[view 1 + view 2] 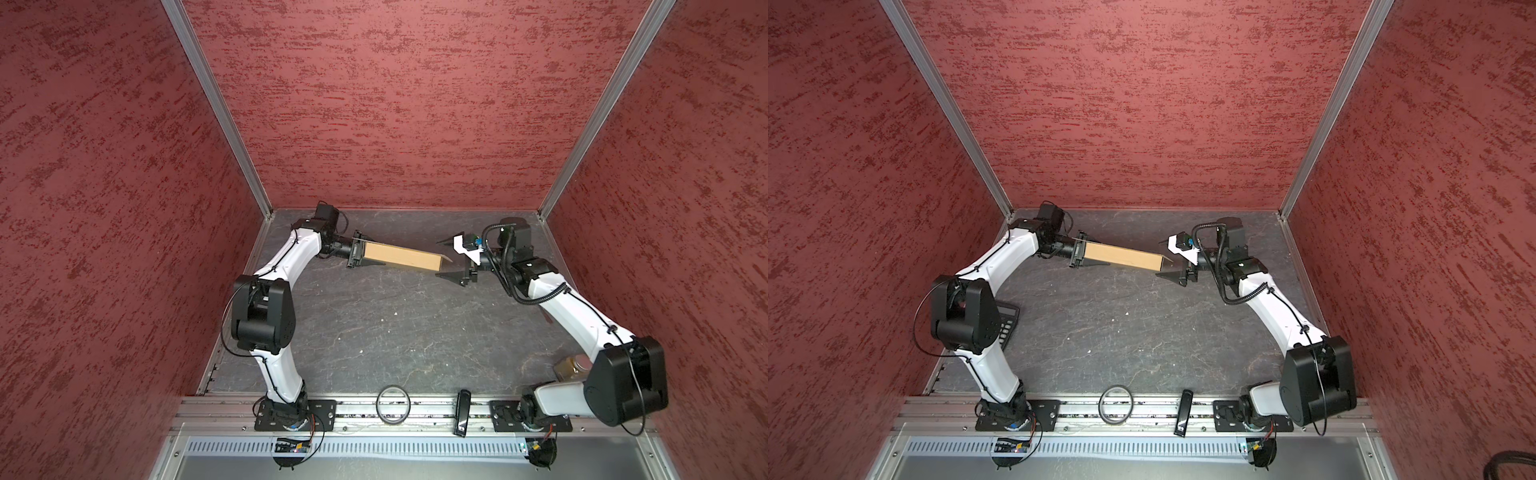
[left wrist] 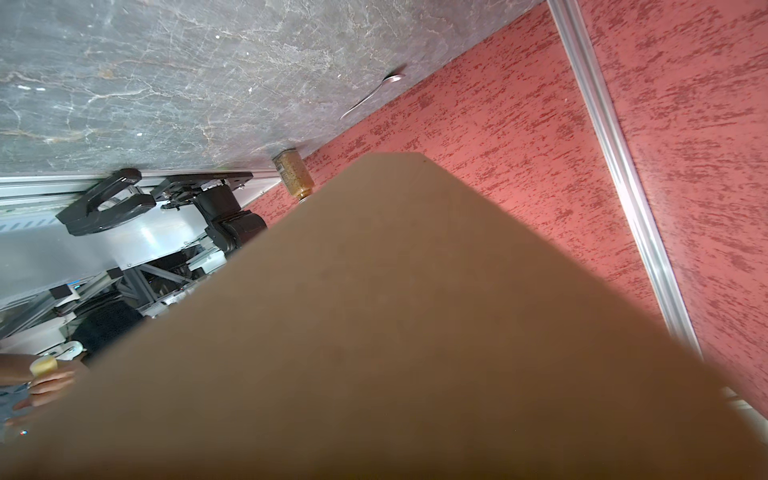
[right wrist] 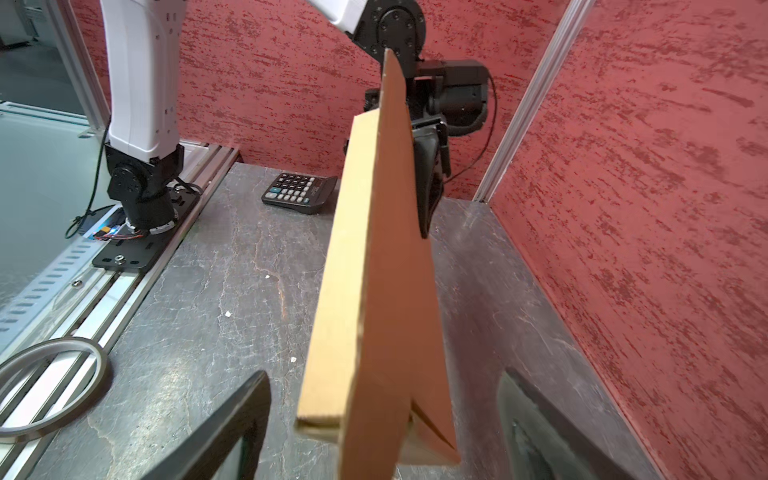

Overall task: Fold the paper box
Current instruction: 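Reach the right gripper to the box's far end and grasp it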

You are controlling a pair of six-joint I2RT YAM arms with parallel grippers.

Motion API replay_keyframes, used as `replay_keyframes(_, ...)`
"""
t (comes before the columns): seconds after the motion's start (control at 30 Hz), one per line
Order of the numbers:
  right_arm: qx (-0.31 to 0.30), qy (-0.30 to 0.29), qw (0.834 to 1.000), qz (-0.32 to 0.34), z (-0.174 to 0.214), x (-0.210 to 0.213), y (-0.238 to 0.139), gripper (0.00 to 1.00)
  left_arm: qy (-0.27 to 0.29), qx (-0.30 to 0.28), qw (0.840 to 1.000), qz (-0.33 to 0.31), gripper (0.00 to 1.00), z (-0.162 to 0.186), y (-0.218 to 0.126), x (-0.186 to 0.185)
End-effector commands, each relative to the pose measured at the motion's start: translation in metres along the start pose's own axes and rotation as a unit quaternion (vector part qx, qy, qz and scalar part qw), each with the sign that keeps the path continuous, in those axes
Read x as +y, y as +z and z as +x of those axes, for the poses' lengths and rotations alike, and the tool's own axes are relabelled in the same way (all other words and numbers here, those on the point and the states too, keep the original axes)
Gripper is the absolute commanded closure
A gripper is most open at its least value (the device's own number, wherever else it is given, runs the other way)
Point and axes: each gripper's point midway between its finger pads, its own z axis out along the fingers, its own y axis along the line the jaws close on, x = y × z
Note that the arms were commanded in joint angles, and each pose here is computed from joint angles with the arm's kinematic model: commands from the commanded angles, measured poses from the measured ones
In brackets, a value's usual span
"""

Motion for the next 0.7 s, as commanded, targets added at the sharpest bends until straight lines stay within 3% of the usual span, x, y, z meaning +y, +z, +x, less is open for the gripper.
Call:
replay_keyframes(0.0, -0.017, -0.021, 0.999, -0.032, -0.007, 0.011, 0.005, 0.14, 0.019, 0.01, 1.0, 0.006, 1.0, 0.006, 0.001, -0.009)
replay_keyframes(0.67, -0.033, -0.024, 0.998, -0.039, -0.016, 0.016, 0.031, 0.14, 0.034, 0.009, 0.999, 0.018, 1.0, 0.001, 0.008, -0.021)
